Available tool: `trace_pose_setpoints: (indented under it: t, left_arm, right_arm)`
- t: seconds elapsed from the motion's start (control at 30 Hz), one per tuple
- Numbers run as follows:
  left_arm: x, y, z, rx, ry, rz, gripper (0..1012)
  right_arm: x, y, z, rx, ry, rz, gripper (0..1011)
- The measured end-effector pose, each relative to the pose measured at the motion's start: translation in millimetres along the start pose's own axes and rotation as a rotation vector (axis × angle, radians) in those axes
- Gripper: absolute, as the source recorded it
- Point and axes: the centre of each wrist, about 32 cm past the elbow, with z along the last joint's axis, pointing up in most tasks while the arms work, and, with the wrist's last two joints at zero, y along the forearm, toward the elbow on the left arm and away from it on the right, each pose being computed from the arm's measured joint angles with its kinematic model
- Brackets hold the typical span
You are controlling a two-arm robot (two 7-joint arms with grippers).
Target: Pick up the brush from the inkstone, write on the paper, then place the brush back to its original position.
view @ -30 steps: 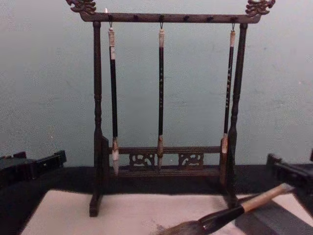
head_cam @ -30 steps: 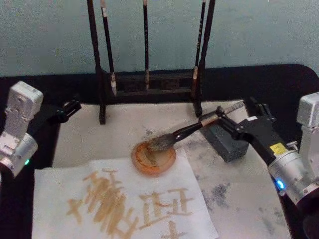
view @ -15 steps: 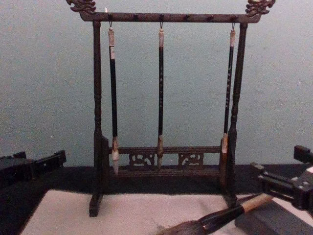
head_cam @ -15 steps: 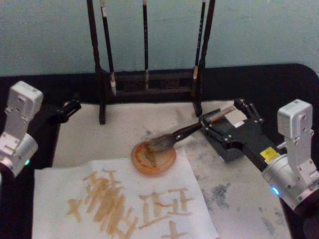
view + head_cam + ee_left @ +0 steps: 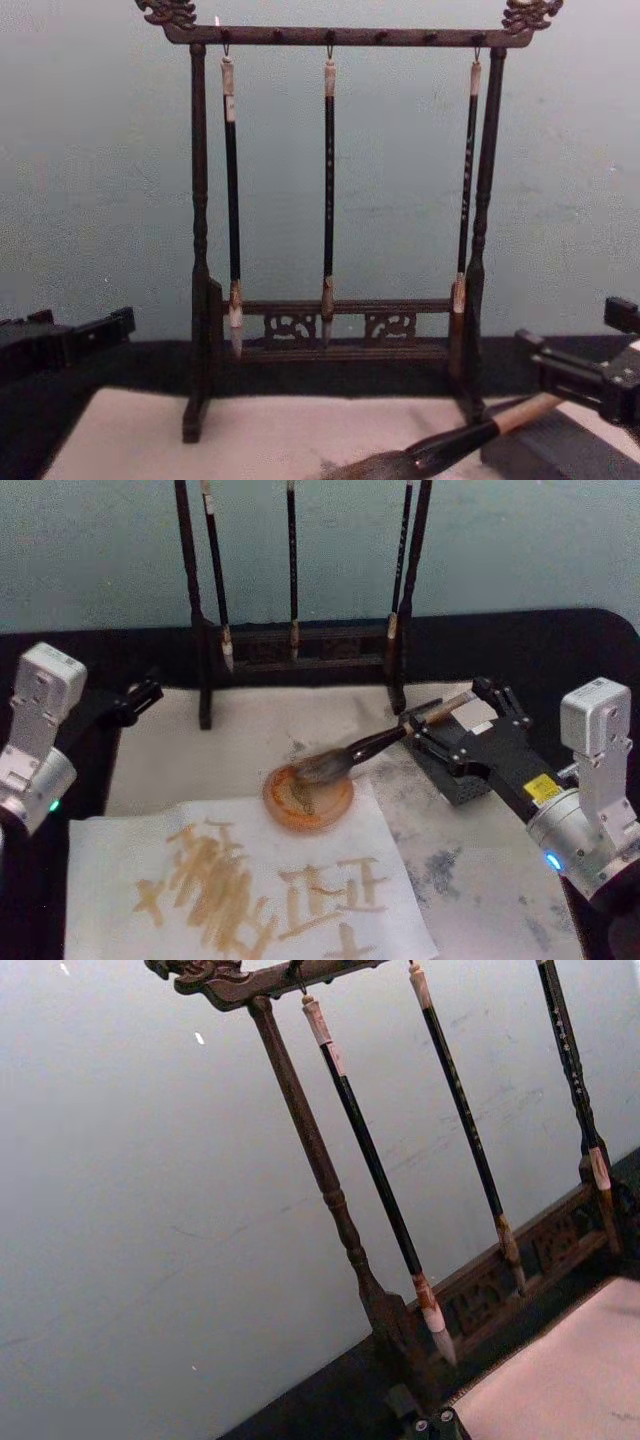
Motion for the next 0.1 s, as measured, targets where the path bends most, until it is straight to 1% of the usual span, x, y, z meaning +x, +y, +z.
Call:
trace_pose_setpoints:
  t: [0.1]
  left_arm:
    - [0.0, 0.0, 0.0, 0.000, 0.000, 0.000, 1002]
  right_arm:
    - [0.0, 0.0, 0.0, 0.000, 0.001, -0.001, 1001]
